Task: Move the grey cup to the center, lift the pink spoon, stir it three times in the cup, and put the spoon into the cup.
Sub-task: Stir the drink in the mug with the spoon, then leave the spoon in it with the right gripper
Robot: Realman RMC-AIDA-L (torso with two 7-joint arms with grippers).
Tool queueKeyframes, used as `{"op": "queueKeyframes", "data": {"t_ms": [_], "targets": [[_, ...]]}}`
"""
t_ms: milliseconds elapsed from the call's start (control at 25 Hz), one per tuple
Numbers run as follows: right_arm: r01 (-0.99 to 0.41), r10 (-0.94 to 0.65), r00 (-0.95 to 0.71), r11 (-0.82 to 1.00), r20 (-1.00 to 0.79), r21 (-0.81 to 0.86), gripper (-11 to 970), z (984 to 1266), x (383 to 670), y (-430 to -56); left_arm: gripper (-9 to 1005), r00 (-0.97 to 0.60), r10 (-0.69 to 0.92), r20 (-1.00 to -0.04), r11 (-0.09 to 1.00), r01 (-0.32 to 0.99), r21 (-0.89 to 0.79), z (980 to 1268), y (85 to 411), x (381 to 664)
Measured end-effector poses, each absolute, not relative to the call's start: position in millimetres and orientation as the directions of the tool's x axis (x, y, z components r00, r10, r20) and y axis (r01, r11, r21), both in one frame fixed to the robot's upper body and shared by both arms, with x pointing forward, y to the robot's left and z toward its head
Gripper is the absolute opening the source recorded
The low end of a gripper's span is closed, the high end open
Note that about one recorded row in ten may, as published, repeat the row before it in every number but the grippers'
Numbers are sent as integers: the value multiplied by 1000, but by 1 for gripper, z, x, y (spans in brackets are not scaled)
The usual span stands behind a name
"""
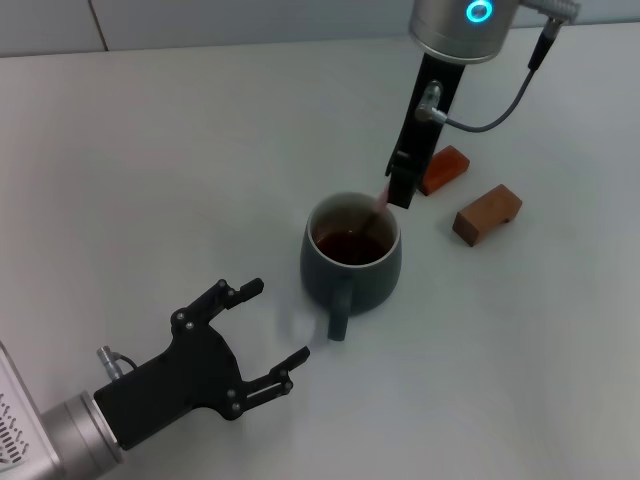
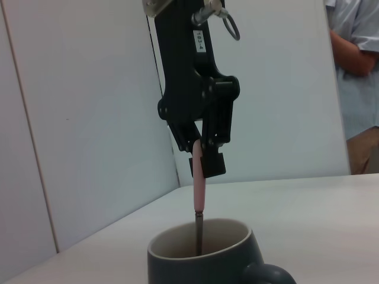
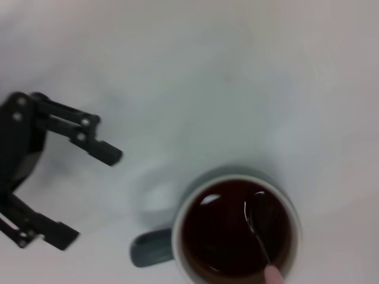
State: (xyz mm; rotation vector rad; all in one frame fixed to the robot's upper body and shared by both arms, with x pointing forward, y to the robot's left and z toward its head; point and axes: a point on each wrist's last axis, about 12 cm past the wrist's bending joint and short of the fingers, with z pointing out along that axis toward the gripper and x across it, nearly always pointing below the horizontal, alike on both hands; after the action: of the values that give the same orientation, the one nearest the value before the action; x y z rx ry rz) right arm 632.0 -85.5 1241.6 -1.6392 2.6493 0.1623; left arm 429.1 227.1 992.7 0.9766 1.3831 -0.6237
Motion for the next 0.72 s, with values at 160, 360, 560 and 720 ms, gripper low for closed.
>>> {"op": "queueKeyframes", "data": {"t_ms": [160, 360, 560, 720], "targets": [[-892, -891, -451, 447, -57, 69, 111, 1241, 632, -88, 850, 128, 175, -976, 493, 847, 199, 993, 228, 429], [-896, -897, -439, 433, -50, 95, 111, 1242, 627, -84, 851, 126, 180, -976, 493, 846, 200, 992, 228, 428], [-907, -907, -415, 404, -77, 122, 111, 1241, 624, -75, 851, 127, 180, -975, 493, 846, 201, 992, 228, 428], [-908, -904, -416, 408, -100, 95, 111, 1240, 629, -73, 850, 128, 179, -975, 493, 846, 201, 992, 228, 428]]}}
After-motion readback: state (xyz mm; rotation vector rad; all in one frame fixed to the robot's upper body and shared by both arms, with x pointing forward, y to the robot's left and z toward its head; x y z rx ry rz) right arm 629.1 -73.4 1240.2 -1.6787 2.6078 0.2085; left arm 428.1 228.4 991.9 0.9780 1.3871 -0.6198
